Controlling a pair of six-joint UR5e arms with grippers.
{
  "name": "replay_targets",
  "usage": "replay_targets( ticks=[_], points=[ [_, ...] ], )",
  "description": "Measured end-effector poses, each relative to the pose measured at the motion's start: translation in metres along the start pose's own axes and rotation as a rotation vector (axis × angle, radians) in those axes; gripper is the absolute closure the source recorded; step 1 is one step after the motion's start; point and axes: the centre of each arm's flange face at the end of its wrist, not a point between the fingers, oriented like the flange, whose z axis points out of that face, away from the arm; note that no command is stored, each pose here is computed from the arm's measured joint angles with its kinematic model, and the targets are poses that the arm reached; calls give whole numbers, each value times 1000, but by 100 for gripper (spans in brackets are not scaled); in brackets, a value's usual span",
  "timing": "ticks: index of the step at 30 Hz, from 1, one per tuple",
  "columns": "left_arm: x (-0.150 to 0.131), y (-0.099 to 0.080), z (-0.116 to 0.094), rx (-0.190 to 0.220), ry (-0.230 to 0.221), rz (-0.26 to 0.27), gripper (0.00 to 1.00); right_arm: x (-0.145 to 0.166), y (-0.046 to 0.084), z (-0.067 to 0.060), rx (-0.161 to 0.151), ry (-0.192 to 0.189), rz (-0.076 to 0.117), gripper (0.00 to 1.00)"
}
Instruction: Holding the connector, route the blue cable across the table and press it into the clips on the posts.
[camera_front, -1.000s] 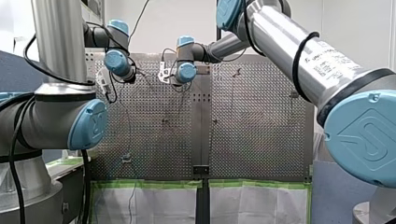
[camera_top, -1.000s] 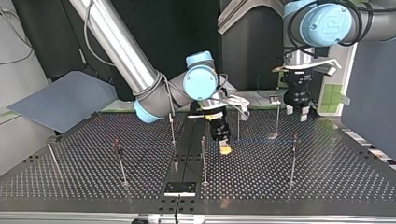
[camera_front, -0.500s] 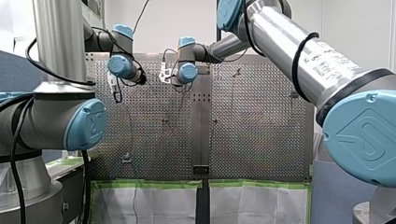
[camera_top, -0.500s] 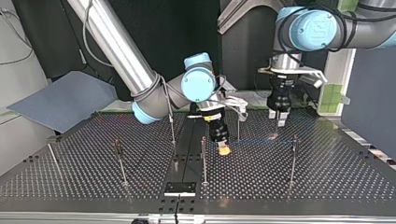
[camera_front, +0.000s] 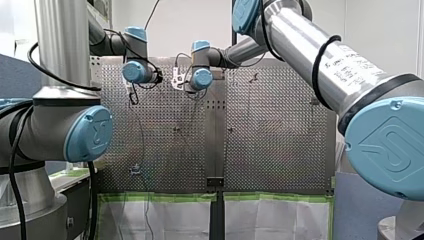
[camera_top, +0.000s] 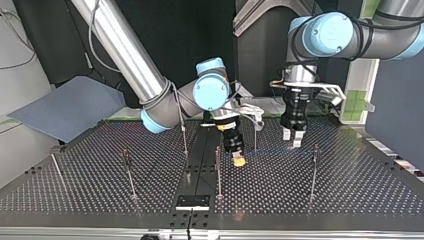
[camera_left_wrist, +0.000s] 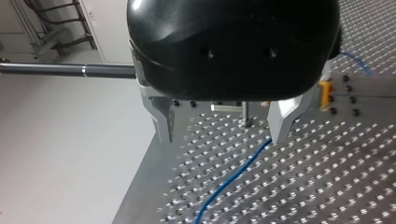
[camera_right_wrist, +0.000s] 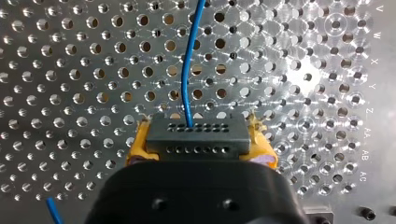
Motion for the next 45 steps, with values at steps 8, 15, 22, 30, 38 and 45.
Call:
replay_targets(
  ticks=[8,15,22,30,38,45],
  points=[
    [0,0,27,-29,-1,11,0,-1,0,0,0,-1,0,100],
    [9,6,50,-64,-3,30,0,-2,0,1,0,-4,-1,100],
    [10,11,57,-75,-9,36,0,-4,1,1,0,-6,-1,100],
    [9,12,58,-78,-15,43,55,-5,1,1,0,-7,-2,100],
    [9,14,57,-102,-15,43,100,-5,1,1,-1,-10,-2,100],
    [11,14,55,-106,-4,42,100,-8,2,0,-2,-25,-5,100]
  ],
)
